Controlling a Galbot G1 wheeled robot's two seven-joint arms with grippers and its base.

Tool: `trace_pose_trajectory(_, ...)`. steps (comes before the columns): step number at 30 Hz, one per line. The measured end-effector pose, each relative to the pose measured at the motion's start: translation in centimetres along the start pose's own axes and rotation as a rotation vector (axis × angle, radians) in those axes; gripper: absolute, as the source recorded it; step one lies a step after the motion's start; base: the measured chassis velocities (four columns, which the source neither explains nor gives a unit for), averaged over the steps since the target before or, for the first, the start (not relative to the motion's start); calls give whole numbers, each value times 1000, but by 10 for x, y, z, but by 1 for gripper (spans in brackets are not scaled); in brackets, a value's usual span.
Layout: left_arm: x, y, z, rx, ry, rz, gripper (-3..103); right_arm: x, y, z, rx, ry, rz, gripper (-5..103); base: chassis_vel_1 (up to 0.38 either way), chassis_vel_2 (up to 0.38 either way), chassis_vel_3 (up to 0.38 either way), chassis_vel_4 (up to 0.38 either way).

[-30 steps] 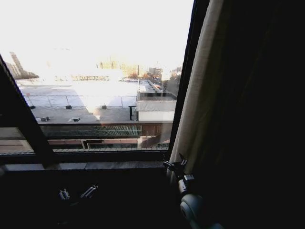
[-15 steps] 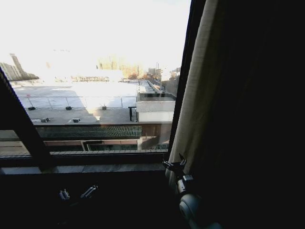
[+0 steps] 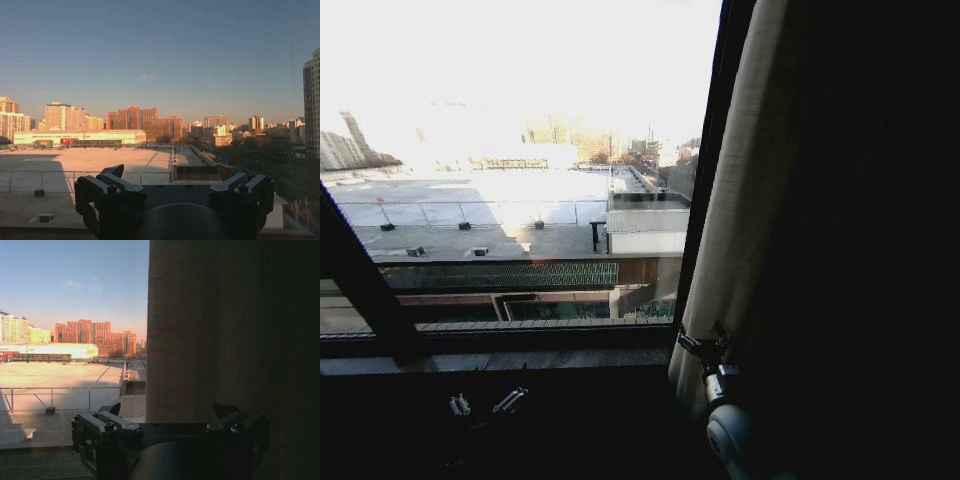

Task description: Open the curtains by pulling them apart, changing their state from closed to fully open.

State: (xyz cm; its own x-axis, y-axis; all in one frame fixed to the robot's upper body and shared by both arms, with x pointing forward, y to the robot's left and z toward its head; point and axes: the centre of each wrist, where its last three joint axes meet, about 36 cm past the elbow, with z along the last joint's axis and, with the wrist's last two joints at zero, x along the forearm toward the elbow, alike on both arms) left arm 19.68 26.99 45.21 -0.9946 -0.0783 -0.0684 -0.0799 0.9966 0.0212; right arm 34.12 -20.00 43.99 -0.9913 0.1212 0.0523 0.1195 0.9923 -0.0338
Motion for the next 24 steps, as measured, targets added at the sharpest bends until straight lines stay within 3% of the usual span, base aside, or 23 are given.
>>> trace_pose_trajectory(7, -4, 0, 1, -1, -2, 17, 100, -6, -12, 1, 11, 18, 67, 100, 0, 0, 0, 0)
trace_pose_trajectory(22, -4, 2, 4, -7, 6, 36, 100, -75, -16, 24, 13, 6, 17, 103, 0, 0, 0, 0)
trace_pose_trajectory(24, -4, 1, 5, -6, 9, 36, 100, -92, -19, 25, 14, -6, 33, 94, 0, 0, 0, 0)
